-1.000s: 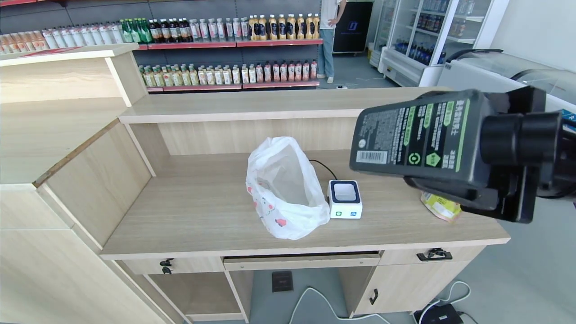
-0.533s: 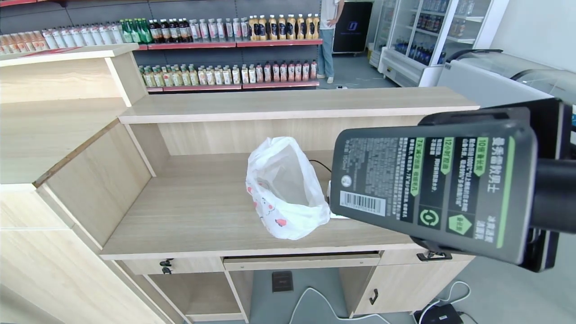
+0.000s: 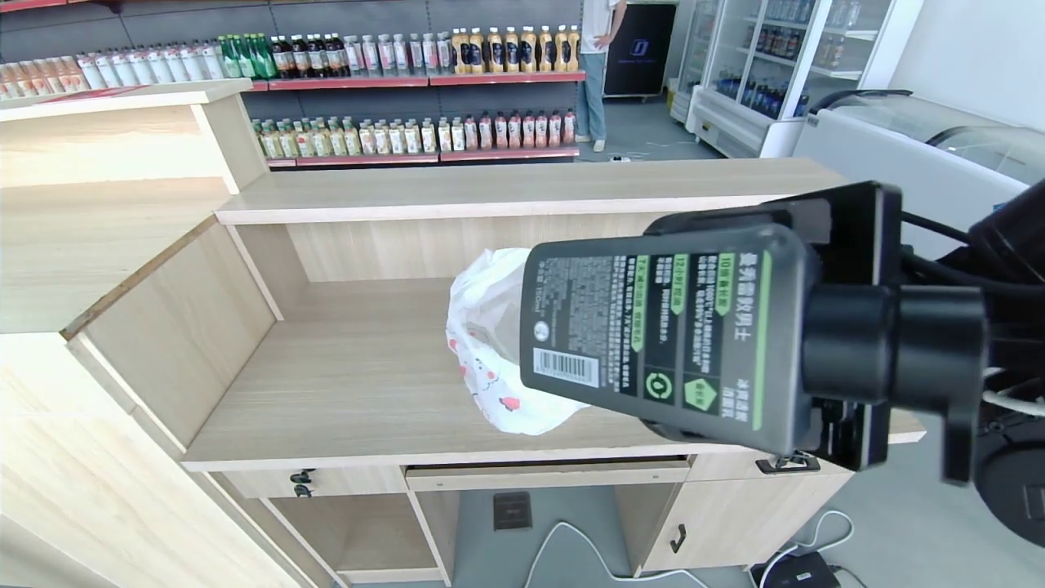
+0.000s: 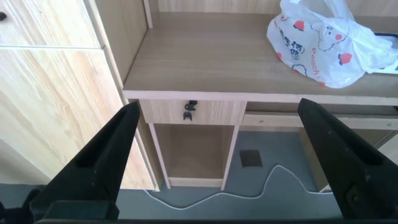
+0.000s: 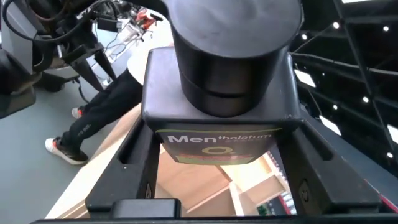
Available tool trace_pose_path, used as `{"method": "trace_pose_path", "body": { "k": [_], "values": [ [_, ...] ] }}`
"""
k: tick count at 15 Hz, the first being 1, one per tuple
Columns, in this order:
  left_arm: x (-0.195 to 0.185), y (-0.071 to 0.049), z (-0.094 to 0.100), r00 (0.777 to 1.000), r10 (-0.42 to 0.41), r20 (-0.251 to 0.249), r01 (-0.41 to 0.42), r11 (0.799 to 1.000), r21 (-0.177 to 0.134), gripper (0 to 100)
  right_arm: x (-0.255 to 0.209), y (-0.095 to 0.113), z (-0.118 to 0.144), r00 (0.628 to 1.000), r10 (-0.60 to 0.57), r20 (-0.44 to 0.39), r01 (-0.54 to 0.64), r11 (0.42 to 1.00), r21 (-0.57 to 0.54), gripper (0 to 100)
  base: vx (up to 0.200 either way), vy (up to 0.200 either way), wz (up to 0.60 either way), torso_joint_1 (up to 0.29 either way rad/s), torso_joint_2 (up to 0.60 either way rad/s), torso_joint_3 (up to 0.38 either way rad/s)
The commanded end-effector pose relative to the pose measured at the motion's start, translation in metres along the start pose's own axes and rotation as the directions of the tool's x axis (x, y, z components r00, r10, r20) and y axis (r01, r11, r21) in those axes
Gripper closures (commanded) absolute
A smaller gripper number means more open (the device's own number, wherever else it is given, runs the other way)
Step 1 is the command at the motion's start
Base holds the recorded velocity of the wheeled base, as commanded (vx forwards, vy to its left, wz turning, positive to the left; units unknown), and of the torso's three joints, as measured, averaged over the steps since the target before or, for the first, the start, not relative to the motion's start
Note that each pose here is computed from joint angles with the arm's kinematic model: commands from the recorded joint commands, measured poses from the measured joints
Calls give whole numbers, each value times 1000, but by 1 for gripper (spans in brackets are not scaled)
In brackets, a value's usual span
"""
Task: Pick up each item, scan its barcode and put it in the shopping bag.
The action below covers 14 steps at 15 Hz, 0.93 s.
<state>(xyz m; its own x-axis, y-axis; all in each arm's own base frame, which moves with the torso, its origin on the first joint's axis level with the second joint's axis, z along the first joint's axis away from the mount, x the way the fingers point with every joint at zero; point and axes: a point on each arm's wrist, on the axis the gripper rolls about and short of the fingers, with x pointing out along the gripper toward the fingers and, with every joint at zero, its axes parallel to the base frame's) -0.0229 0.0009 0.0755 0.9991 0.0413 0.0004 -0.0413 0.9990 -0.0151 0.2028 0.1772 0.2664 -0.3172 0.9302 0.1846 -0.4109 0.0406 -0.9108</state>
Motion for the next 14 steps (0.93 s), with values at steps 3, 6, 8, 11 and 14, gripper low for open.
{"method": "trace_pose_path", "body": {
  "k": [3, 6, 8, 11, 14],
  "values": [
    [0, 0, 0, 1000, 0, 0, 0, 1000, 0, 0, 25, 11, -47, 999, 34, 28, -35, 998, 51, 100, 0, 0, 0, 0, 0, 0],
    [0, 0, 0, 1000, 0, 0, 0, 1000, 0, 0, 44, 21, -48, 997, 48, 66, -53, 996, 76, 100, 0, 0, 0, 0, 0, 0],
    [0, 0, 0, 1000, 0, 0, 0, 1000, 0, 0, 44, 23, -52, 997, 49, 61, -54, 995, 81, 100, 0, 0, 0, 0, 0, 0],
    [0, 0, 0, 1000, 0, 0, 0, 1000, 0, 0, 40, 25, -60, 998, 45, 41, -49, 995, 91, 100, 0, 0, 0, 0, 0, 0],
    [0, 0, 0, 1000, 0, 0, 0, 1000, 0, 0, 44, 23, -73, 999, 25, 20, -27, 995, 92, 100, 0, 0, 0, 0, 0, 0]
  ]
}}
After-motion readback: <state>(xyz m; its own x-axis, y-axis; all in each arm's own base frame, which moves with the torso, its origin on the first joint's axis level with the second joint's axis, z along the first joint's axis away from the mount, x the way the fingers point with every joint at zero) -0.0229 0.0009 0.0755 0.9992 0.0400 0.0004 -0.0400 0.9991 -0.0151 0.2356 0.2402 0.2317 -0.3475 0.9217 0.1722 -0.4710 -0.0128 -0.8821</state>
